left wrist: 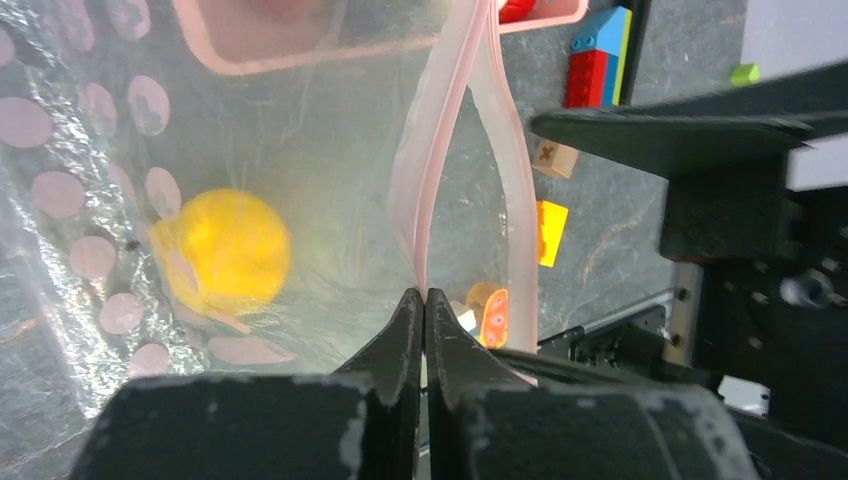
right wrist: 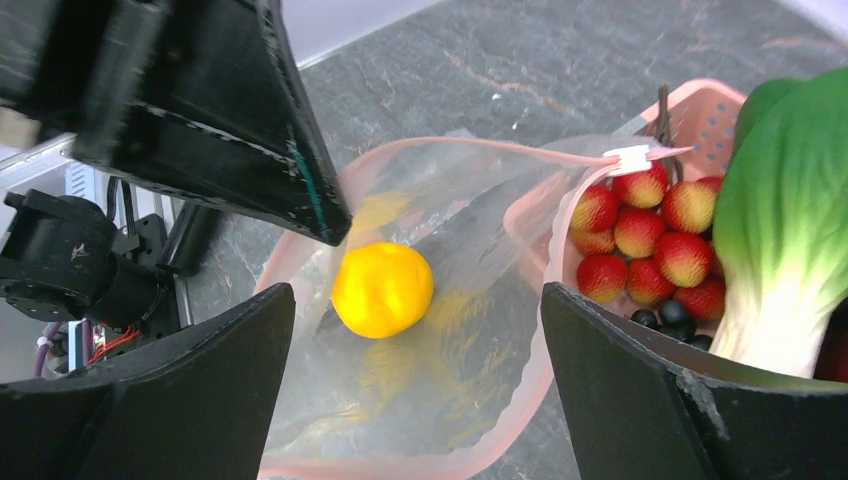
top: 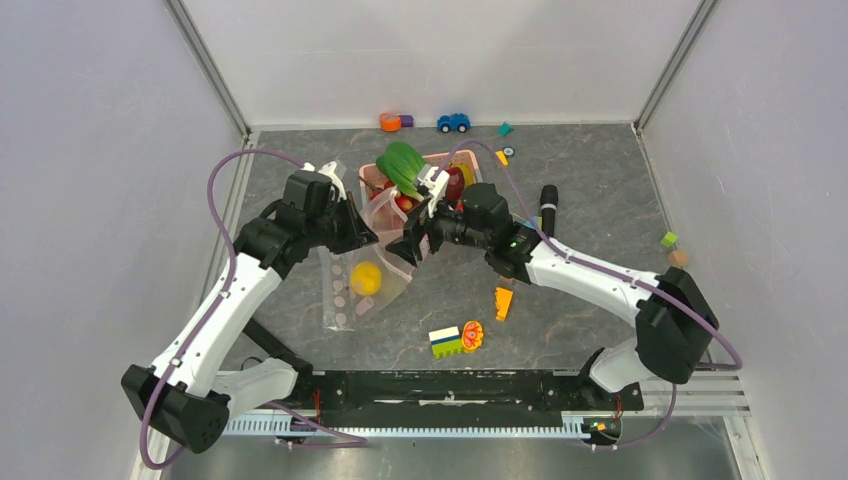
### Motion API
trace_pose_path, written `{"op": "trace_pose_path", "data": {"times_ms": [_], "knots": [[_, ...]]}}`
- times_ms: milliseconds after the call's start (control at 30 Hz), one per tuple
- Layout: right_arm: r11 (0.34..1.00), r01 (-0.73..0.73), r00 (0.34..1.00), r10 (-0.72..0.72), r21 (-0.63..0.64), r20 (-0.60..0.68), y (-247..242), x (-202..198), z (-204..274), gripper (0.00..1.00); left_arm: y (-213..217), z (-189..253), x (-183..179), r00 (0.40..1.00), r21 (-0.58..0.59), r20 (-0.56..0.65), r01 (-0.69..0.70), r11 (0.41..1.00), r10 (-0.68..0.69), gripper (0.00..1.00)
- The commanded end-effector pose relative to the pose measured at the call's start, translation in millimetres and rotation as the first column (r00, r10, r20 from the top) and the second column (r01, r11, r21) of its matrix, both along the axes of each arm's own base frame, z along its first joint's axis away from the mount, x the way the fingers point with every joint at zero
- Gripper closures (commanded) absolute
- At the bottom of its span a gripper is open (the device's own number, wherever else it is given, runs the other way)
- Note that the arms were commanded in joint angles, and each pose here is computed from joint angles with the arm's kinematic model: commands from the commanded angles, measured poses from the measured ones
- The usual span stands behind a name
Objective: Place the food in the zip-top bag and seal the zipper
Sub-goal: Place the fake fruit in the zipper food storage bag, then pick up the fake vegetable from the bin.
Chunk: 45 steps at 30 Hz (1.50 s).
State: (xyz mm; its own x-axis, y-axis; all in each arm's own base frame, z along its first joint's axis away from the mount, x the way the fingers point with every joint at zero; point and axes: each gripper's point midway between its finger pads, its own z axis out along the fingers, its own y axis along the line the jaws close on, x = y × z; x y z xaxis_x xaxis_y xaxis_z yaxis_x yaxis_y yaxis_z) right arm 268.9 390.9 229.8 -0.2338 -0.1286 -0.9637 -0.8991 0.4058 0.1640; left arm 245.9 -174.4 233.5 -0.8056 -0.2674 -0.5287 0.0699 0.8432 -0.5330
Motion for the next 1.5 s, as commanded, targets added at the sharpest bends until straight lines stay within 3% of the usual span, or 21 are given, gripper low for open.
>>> {"op": "trace_pose_path", "data": {"times_ms": [0,167,300,533,733,967,1267,1467], "knots": [[0.996,-0.011,0.993,0.001,0.083,0.119,-8.2,-3.3,52.8,0.02,14.2,10.5,6.8,0.997,0.039,0.064,-0.04,0.998,0.038,0.98],[0.983,0.122,0.983,-0.139,0.134,0.119,-40.0,19.7,74.1,0.02,27.2,11.5,9.6,0.993,0.059,0.076,-0.098,0.993,0.094,0.98],[0.952,0.281,0.956,-0.289,0.123,0.053,-73.6,53.9,62.7,0.02,28.1,15.3,9.4,0.992,0.048,0.082,-0.097,0.994,0.092,0.98],[0.892,0.438,0.899,-0.431,-0.108,0.081,-104.8,112.3,11.4,0.02,40.5,17.3,12.5,0.984,0.064,0.099,-0.152,0.986,0.145,0.98],[0.91,0.352,0.936,-0.34,-0.221,0.091,-91.8,134.7,-31.5,0.02,48.9,18.0,15.5,0.978,0.075,0.109,-0.189,0.979,0.181,0.98],[0.928,0.293,0.945,-0.245,-0.229,0.216,-50.9,190.2,-14.0,0.02,55.2,18.6,18.1,0.973,0.075,0.11,-0.211,0.975,0.202,0.98],[0.869,0.405,0.907,-0.342,-0.286,0.245,-10.0,233.9,-37.7,0.03,70.6,22.2,20.5,0.957,0.098,0.138,-0.268,0.958,0.254,0.98],[0.839,0.467,0.879,-0.407,-0.279,0.248,1.4,252.0,-53.6,0.14,68.6,19.0,21.8,0.962,0.096,0.122,-0.255,0.962,0.243,0.98]]}}
